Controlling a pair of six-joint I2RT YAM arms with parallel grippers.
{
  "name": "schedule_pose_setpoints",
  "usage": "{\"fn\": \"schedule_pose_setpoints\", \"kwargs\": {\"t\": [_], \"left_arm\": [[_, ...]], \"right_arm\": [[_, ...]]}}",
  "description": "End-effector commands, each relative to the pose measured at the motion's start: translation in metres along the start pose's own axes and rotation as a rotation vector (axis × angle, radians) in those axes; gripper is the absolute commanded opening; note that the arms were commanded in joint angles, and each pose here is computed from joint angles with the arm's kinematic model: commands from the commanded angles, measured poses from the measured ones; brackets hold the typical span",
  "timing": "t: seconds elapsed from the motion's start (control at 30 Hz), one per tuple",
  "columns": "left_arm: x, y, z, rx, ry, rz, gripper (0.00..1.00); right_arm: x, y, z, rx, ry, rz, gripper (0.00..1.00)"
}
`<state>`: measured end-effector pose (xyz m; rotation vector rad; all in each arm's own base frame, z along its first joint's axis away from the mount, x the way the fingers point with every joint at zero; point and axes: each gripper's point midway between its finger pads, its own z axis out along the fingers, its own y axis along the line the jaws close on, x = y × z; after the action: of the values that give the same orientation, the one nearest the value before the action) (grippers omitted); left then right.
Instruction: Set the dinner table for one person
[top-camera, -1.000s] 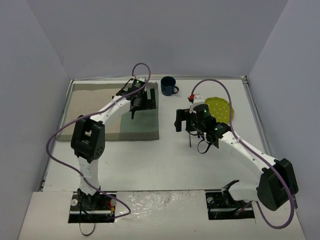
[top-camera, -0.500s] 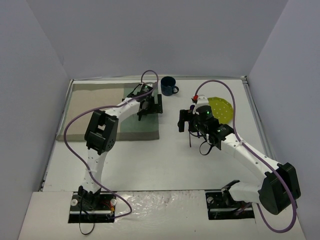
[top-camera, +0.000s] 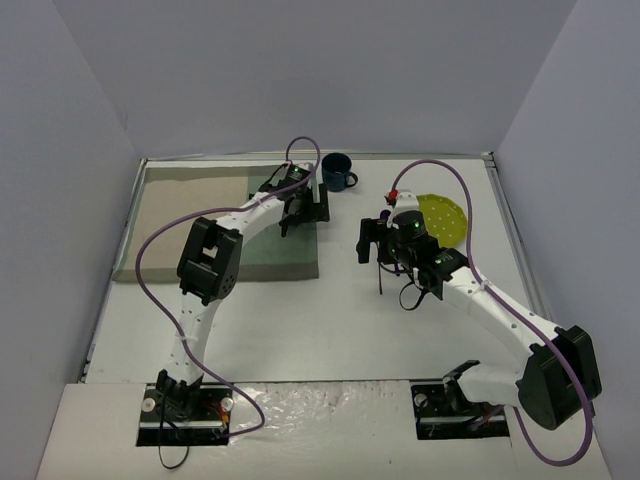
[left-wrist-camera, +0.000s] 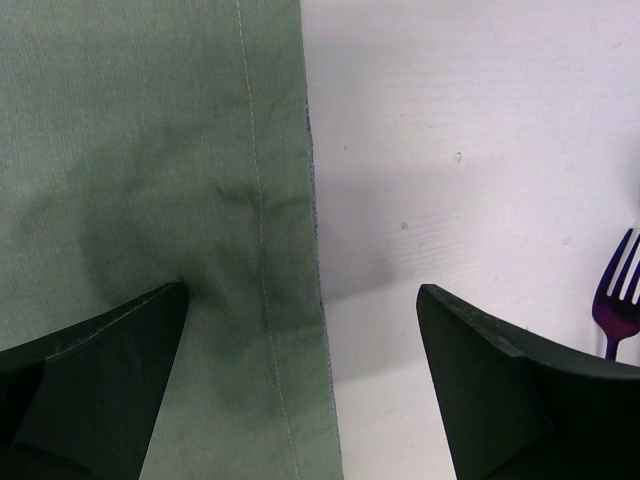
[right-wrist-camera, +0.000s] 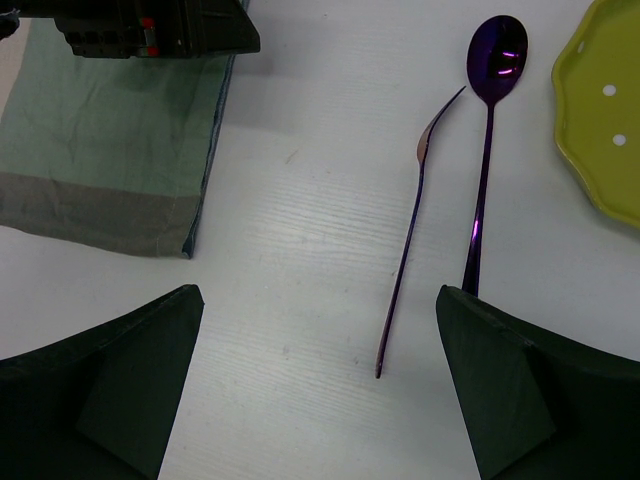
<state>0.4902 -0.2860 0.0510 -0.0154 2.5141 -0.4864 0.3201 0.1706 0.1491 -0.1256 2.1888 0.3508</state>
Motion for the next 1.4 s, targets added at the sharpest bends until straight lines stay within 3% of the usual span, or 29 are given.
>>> {"fn": "schedule_pose_setpoints", "kwargs": {"t": [0.0, 0.37, 0.57, 0.93, 1.13, 1.37], "left_arm": [[-0.019, -0.014, -0.007, 0.034, -0.040, 0.015, 0.97], [-0.021, -0.016, 0.005, 0.039, -0.028, 0.017, 0.97], [-0.035, -0.027, -0.015, 0.064, -0.061, 0.040, 0.97], [-0.092, -0.028, -0.160, -0.045, -0.246, 0.105, 0.97], [-0.081, 0.024, -0.238, -0.220, -0.286, 0.109, 0.97], [-0.022, 0.108, -0.296, -0.305, -0.261, -0.003, 0.97]], "right_arm": [[-0.021, 0.000, -0.007, 0.004, -0.074, 0.022, 1.00], [-0.022, -0.001, -0.008, 0.007, -0.072, 0.024, 1.00], [-0.027, -0.005, -0.011, 0.022, -0.093, 0.042, 1.00], [-0.068, -0.039, -0.023, 0.170, -0.225, 0.192, 1.00], [-0.067, -0.108, -0.022, 0.327, -0.258, 0.407, 1.00], [-0.022, -0.200, -0.011, 0.509, -0.192, 0.766, 0.99]]}}
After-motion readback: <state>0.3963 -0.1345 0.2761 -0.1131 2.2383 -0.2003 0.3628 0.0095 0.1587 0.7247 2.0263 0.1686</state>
